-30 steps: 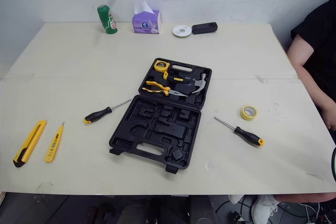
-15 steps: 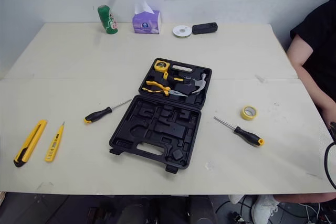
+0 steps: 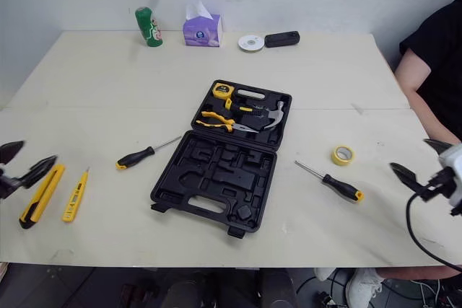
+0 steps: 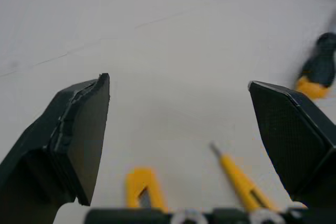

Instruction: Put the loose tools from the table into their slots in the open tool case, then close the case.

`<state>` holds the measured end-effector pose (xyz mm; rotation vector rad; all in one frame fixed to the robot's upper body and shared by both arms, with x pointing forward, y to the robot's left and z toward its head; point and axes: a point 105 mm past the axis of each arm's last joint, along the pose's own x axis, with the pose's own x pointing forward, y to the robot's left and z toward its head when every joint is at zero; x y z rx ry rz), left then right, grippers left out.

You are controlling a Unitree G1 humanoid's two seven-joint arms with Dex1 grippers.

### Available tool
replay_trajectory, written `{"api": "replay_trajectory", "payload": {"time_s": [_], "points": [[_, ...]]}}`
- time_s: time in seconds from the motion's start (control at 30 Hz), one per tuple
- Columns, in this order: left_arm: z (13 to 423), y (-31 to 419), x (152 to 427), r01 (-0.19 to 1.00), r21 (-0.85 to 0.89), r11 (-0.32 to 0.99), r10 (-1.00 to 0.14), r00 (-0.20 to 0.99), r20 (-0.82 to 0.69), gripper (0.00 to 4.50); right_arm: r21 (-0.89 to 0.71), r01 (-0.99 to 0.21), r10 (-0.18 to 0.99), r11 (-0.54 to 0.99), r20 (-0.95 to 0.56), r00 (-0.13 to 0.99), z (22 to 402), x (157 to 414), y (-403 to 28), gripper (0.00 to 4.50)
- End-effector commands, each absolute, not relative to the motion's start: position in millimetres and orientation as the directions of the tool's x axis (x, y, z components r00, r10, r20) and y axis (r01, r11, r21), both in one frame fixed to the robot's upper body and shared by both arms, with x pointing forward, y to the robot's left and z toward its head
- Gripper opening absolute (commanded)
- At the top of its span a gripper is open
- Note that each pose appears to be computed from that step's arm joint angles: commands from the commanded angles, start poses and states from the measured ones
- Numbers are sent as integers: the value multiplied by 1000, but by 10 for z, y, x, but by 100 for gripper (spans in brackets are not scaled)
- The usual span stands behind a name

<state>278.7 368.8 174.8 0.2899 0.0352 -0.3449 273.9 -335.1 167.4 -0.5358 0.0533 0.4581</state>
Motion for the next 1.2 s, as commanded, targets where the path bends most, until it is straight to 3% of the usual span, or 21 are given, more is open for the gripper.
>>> {"api": "replay_trajectory", "payload": {"time_s": [0.03, 0.17, 0.23, 0.27, 0.3, 0.4, 0.47, 0.53, 0.57, 0.9, 1.2], "points": [[1878, 3307, 2894, 464, 290, 837, -459, 884, -91, 446, -465, -493, 490, 735, -139, 861, 1756, 2783, -3059, 450], [1898, 3011, 2993, 542, 304, 783, -531, 838, -126, 446, -469, -509, 506, 721, -146, 850, 1724, 2849, -2886, 450], [1894, 2794, 3092, 591, 330, 736, -573, 804, -162, 394, -473, -531, 514, 703, -178, 839, 1647, 2902, -2771, 450], [1904, 2686, 3154, 609, 341, 716, -589, 789, -174, 369, -452, -550, 531, 702, -183, 828, 1615, 2927, -2680, 400], [1913, 2623, 3193, 619, 347, 705, -597, 782, -181, 335, -434, -563, 543, 704, -182, 820, 1601, 2942, -2617, 378], [1930, 2364, 3362, 664, 332, 670, -641, 743, -192, 184, -428, -603, 580, 673, -201, 790, 1540, 3002, -2379, 222], [1930, 2267, 3444, 680, 327, 656, -655, 728, -201, 116, -441, -604, 580, 664, -207, 788, 1529, 3036, -2308, 147], [1923, 2204, 3574, 681, 324, 657, -652, 729, -208, 22, -471, -611, 575, 636, -239, 782, 1498, 3072, -2229, 42], [1911, 2183, 3623, 681, 318, 660, -650, 729, -214, 0, -486, -610, 568, 626, -251, 784, 1490, 3090, -2205, 5], [1669, 1771, 4050, 718, 170, 675, -667, 693, -276, 0, -498, -641, 587, 583, -288, 757, 1430, 3222, -1837, 5], [1516, 1651, 4188, 738, 145, 659, -674, 666, -320, 0, -517, -659, 594, 546, -315, 740, 1353, 3283, -1712, 5]]}}
